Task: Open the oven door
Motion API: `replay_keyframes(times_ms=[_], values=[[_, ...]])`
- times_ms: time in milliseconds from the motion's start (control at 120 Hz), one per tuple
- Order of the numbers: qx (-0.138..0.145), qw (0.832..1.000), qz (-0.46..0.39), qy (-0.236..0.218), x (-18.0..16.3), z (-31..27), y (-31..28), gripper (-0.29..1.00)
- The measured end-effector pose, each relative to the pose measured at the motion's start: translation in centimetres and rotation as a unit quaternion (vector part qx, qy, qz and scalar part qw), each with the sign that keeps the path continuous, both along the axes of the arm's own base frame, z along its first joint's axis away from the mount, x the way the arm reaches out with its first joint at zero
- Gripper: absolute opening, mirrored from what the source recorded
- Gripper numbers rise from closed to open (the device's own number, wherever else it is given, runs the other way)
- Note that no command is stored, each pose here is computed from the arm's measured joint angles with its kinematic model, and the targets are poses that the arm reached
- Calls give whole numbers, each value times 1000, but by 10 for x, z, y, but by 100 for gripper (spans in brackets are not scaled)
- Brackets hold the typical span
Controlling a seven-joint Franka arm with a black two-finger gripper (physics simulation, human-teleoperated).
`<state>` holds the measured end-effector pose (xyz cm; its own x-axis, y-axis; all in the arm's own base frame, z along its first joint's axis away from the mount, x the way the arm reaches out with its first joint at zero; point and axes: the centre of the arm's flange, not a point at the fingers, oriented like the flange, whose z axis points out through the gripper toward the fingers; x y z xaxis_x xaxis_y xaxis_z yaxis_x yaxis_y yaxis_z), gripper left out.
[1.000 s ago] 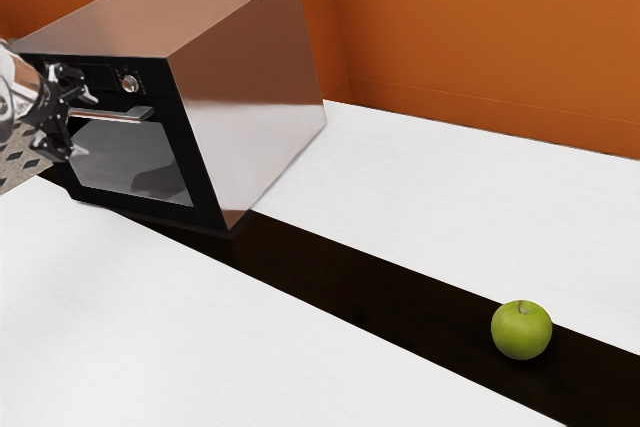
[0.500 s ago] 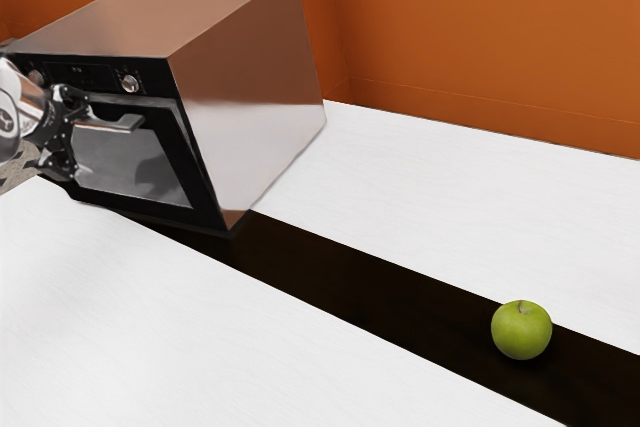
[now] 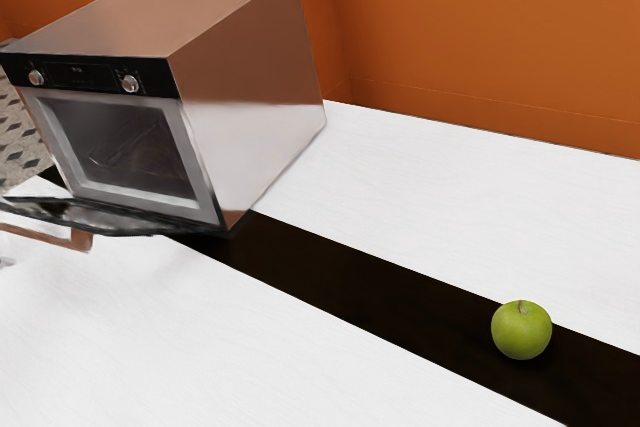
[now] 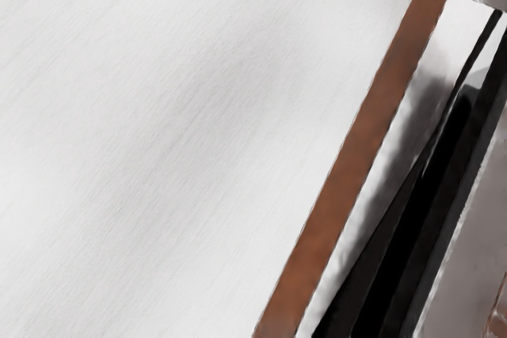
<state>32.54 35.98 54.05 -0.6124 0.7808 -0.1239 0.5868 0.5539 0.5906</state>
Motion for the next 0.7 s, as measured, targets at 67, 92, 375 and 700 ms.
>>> replay_keyframes(times_ms=[67,92,375,700], values=[[12,999,35,-13,-44,7,-13,70],[17,999,43,-18,-54,11,-18,70],[235,883,-406,-1,112,311,-307,70],[91,791,-552,247,162,161,-382,70]])
